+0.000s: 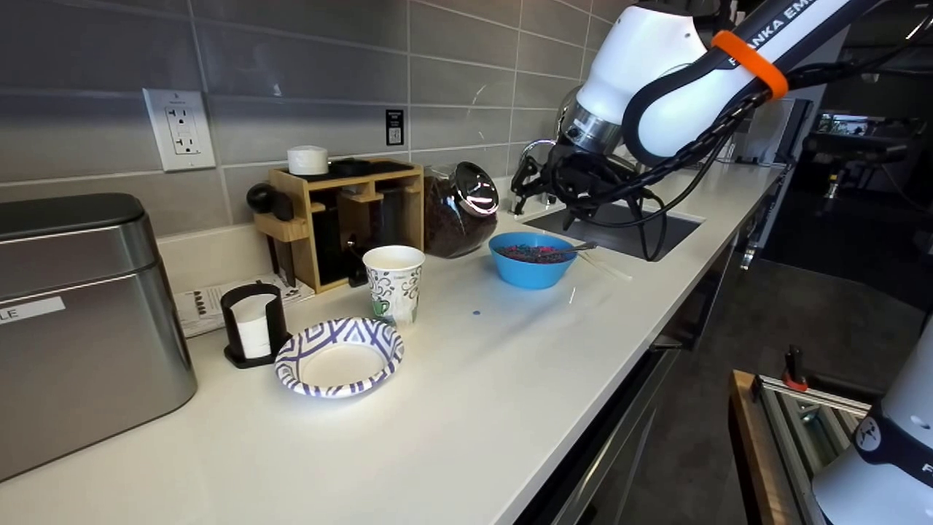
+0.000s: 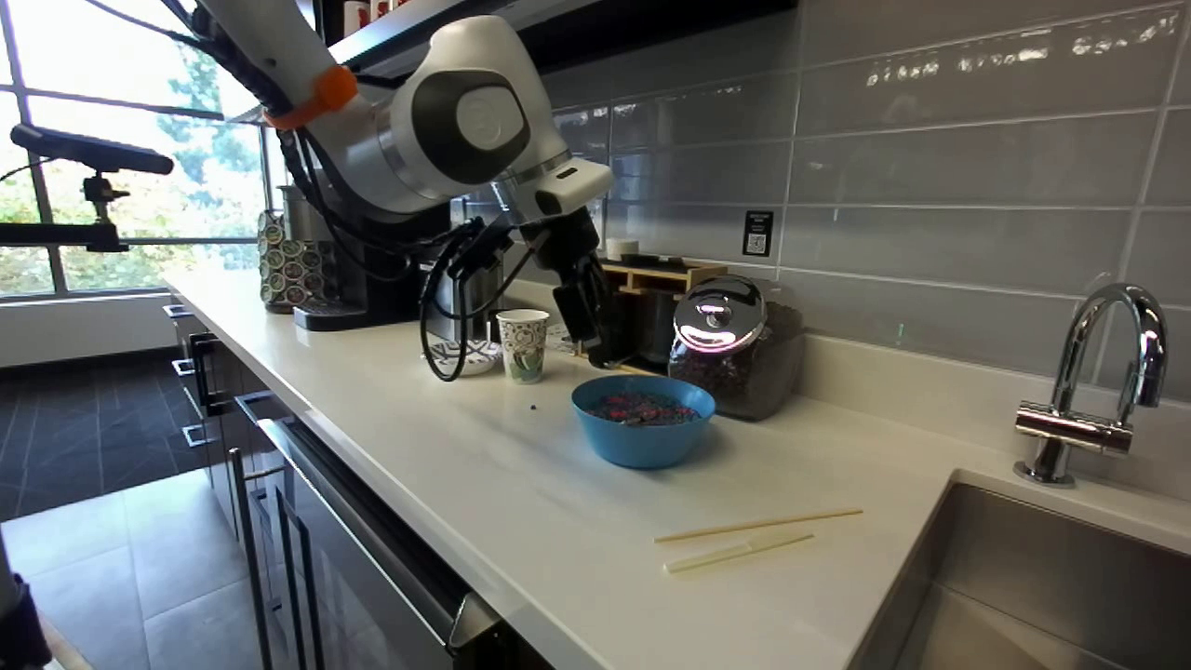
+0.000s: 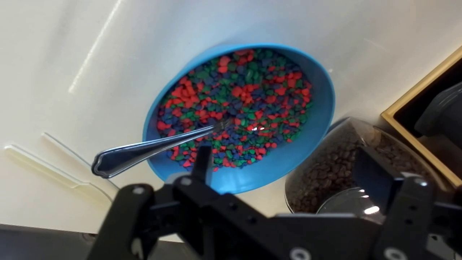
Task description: Put the contents from the countertop into the blue bowl
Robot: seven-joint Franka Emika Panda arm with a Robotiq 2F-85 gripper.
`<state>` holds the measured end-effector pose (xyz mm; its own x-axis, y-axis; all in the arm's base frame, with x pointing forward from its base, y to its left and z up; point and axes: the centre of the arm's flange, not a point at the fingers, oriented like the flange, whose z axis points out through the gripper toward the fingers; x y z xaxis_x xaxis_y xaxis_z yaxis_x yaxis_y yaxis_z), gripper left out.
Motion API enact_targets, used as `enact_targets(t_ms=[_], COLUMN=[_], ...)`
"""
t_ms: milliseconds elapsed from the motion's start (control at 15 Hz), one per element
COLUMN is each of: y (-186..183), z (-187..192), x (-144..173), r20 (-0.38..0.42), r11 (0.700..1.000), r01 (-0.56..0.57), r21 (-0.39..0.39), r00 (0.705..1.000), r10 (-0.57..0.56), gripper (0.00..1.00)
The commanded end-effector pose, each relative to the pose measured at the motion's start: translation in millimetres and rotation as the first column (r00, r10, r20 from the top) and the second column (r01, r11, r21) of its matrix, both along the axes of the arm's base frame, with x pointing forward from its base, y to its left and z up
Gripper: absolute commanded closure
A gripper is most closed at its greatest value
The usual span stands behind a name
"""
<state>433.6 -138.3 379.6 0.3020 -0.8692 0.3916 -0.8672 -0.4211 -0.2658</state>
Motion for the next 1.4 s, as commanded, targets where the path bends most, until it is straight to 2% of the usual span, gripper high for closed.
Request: enact_targets(t_ms=[0, 200, 400, 467, 600, 800, 933, 1067, 1133, 1333], y=[1, 2, 3, 5, 7, 3, 1, 0, 1, 0], z=[-7, -3, 10, 14, 19, 29, 33, 32, 34, 33], x=[4, 1, -2, -2, 0, 5, 7, 8, 6, 6], r20=[-0.024, -0.069, -0.112, -0.136, -0.169, -0.194, -0.205, -0.238, -0.202, -0.213], r11=[1.0, 1.0, 0.999, 0.997, 0.986, 0.949, 0.925, 0.917, 0.929, 0.924], r01=[0.009, -0.007, -0.018, -0.058, -0.106, -0.175, -0.223, -0.262, -0.234, -0.25], r21=[0.0, 0.009, -0.034, -0.053, -0.128, -0.264, -0.308, -0.3, -0.287, -0.289], r00=[1.0, 0.998, 0.994, 0.989, 0.982, 0.973, 0.965, 0.952, 0.963, 0.958], r10=[-0.009, 0.007, 0.014, 0.05, 0.084, 0.125, 0.165, 0.194, 0.18, 0.192], gripper=[0.0, 0.0, 0.0, 0.0, 0.0, 0.0, 0.0, 0.0, 0.0, 0.0])
